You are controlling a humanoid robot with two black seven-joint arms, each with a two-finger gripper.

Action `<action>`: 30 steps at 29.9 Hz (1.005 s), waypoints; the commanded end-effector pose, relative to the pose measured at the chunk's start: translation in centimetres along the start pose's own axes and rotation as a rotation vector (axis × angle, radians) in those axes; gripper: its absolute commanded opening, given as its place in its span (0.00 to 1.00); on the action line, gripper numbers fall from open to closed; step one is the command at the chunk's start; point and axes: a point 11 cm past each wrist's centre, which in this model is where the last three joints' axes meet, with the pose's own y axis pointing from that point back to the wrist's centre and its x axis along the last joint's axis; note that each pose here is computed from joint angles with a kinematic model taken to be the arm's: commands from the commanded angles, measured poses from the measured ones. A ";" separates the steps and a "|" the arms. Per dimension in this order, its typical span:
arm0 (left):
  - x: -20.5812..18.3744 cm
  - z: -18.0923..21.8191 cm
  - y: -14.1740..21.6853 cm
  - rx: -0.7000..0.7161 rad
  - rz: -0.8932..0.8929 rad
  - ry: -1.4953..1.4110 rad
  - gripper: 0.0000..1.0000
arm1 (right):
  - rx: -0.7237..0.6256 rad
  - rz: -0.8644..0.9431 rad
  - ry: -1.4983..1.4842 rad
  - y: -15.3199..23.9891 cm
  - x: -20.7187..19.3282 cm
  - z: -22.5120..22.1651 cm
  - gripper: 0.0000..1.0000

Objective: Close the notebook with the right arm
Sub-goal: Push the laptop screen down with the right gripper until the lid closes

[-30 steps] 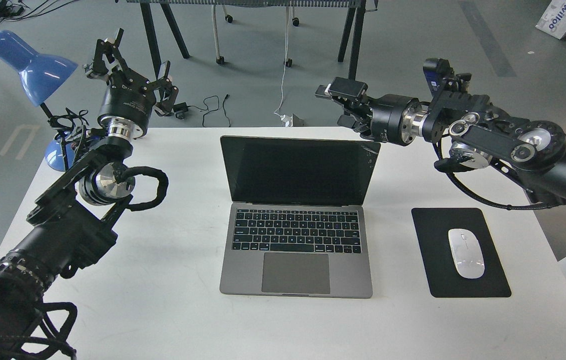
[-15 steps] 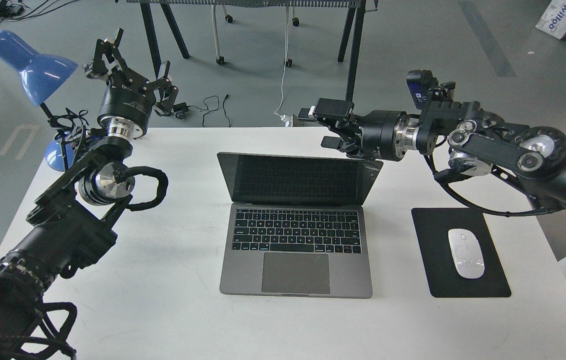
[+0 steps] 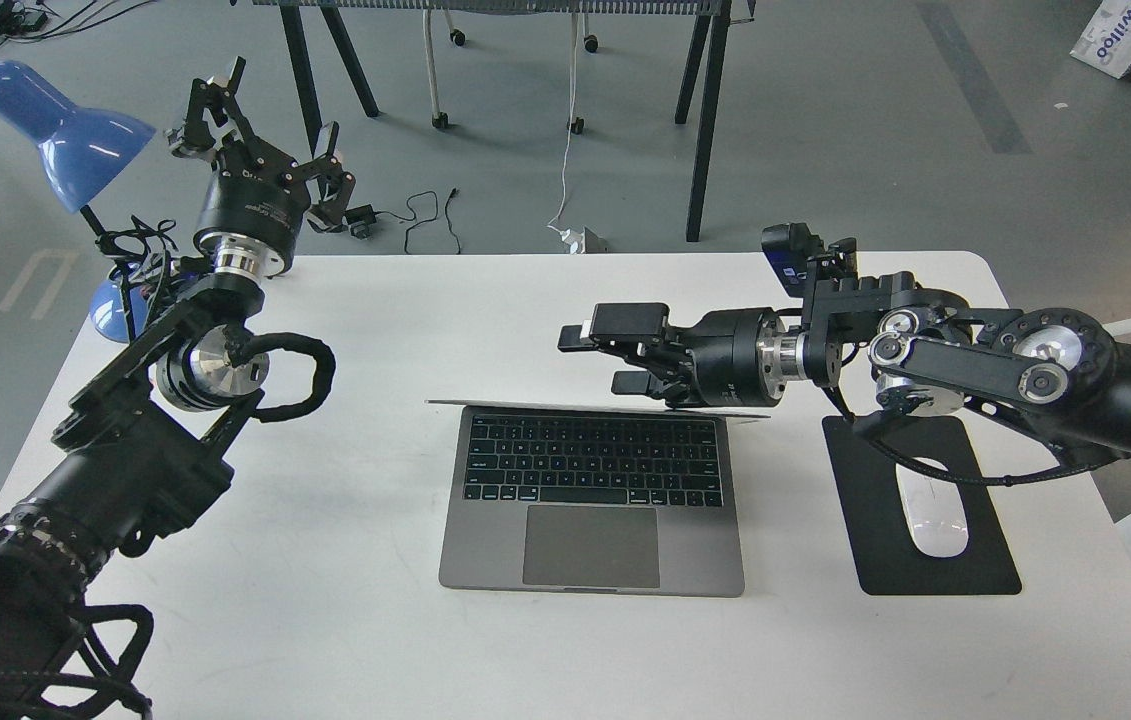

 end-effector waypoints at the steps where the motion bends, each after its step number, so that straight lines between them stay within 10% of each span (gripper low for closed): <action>1: 0.0 0.0 0.0 0.000 0.000 0.000 1.00 | -0.038 -0.038 0.007 -0.4 -1.3 1.2 1.00; 30: 0.0 0.0 0.0 0.000 0.000 0.000 1.00 | -0.171 -0.166 0.035 -0.9 -8.2 9.2 1.00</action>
